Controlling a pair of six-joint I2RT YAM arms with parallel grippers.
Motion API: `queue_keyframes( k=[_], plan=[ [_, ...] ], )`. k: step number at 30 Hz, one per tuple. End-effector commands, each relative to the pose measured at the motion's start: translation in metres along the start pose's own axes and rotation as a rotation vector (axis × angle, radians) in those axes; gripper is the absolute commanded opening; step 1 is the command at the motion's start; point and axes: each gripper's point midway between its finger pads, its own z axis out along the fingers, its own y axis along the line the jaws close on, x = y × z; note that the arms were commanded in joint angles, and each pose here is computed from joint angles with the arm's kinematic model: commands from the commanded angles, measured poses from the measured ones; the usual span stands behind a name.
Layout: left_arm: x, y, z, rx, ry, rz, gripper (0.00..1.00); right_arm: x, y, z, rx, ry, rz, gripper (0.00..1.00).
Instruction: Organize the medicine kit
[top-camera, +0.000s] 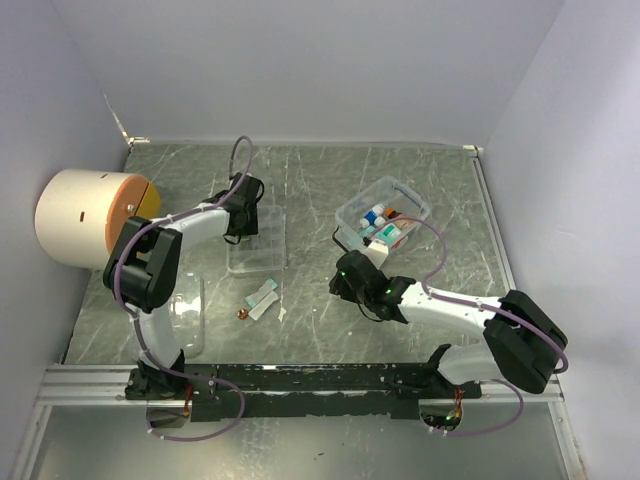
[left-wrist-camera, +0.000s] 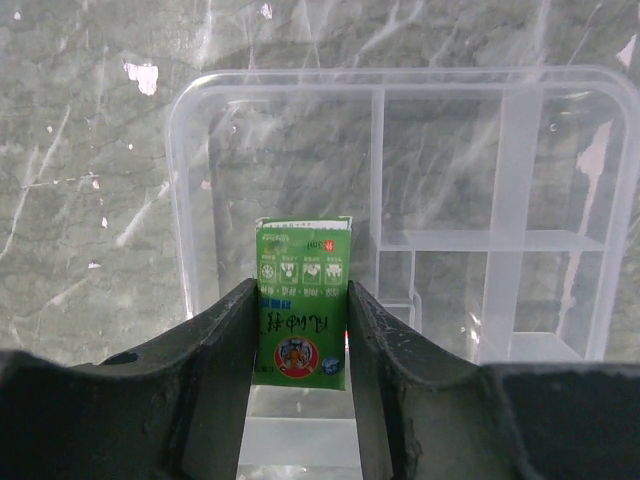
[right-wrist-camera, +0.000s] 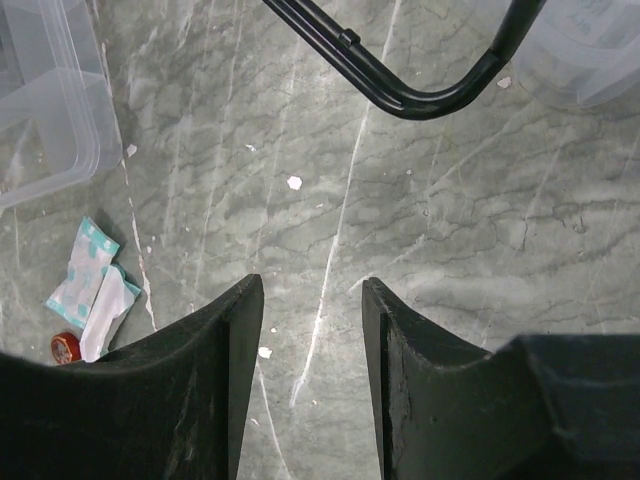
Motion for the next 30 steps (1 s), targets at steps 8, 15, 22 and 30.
queue_keyframes(
  k=[8, 15, 22, 30],
  plan=[
    [-0.018, -0.002, -0.007, 0.012, -0.041, -0.015, 0.64, -0.003, 0.021, -0.001, -0.079, 0.004, 0.017, 0.43],
    [-0.046, 0.000, -0.075, 0.104, -0.132, -0.091, 0.69, -0.007, 0.030, -0.002, -0.113, 0.003, -0.069, 0.43],
    [-0.052, 0.023, -0.164, 0.192, -0.269, -0.177, 0.75, -0.004, 0.066, -0.015, -0.245, 0.050, -0.202, 0.46],
    [-0.021, 0.051, -0.238, 0.292, -0.368, -0.172, 0.99, 0.014, 0.113, -0.023, -0.297, 0.052, -0.438, 0.64]
  ],
)
